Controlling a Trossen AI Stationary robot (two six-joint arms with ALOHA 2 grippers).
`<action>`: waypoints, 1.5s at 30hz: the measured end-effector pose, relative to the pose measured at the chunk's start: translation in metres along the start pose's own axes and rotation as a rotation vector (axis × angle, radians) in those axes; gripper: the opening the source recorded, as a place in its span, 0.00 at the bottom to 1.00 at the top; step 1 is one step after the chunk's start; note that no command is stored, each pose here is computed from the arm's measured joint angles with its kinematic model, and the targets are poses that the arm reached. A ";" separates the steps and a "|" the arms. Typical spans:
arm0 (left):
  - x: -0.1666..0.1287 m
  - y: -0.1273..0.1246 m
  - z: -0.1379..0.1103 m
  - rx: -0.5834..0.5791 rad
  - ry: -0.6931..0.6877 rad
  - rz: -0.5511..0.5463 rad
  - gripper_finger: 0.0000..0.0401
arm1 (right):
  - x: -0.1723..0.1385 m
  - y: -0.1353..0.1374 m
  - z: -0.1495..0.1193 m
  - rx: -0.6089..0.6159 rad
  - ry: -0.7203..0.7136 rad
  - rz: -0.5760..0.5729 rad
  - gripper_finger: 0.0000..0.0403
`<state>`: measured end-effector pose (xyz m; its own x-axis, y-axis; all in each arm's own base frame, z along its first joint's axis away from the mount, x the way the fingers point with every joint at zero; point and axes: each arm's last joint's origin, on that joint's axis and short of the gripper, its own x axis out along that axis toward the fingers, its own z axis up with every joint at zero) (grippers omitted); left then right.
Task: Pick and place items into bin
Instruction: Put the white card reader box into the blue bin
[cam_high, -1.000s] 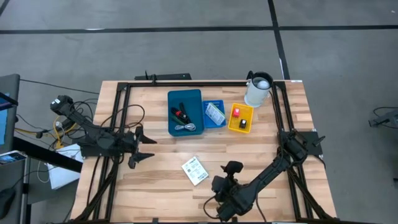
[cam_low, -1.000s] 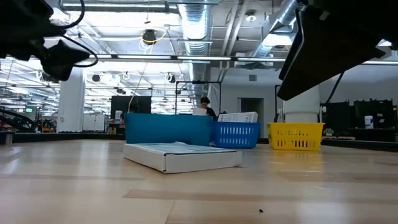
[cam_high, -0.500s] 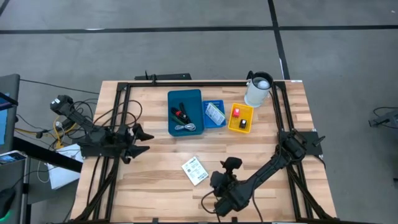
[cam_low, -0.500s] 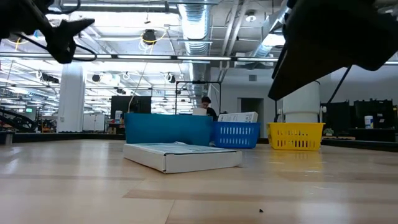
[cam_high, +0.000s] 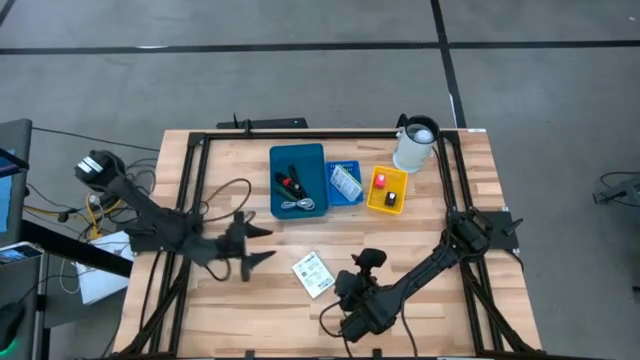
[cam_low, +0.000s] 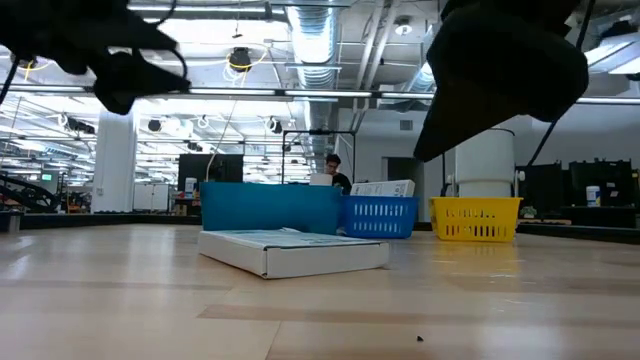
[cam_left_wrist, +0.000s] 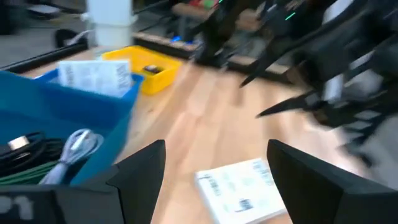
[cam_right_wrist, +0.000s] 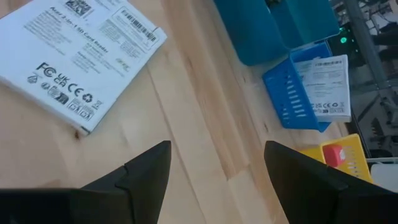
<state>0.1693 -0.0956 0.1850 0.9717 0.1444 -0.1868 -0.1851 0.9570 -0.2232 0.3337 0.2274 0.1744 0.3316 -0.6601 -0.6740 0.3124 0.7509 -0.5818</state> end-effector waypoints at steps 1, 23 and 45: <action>0.006 -0.004 -0.003 0.023 0.010 0.039 0.67 | 0.000 0.000 0.000 -0.001 0.000 0.001 0.63; 0.114 -0.059 -0.050 0.328 0.488 0.024 0.67 | -0.009 0.006 -0.009 -0.028 0.044 0.052 0.63; 0.113 -0.056 -0.055 0.438 0.602 -0.051 0.67 | -0.010 0.014 -0.004 -0.056 0.006 0.123 0.63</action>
<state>0.2813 -0.1472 0.1239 0.7059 0.0548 -0.7062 0.0557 0.9896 0.1325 0.3311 0.2448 0.1714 0.3587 -0.5627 -0.7448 0.2193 0.8263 -0.5187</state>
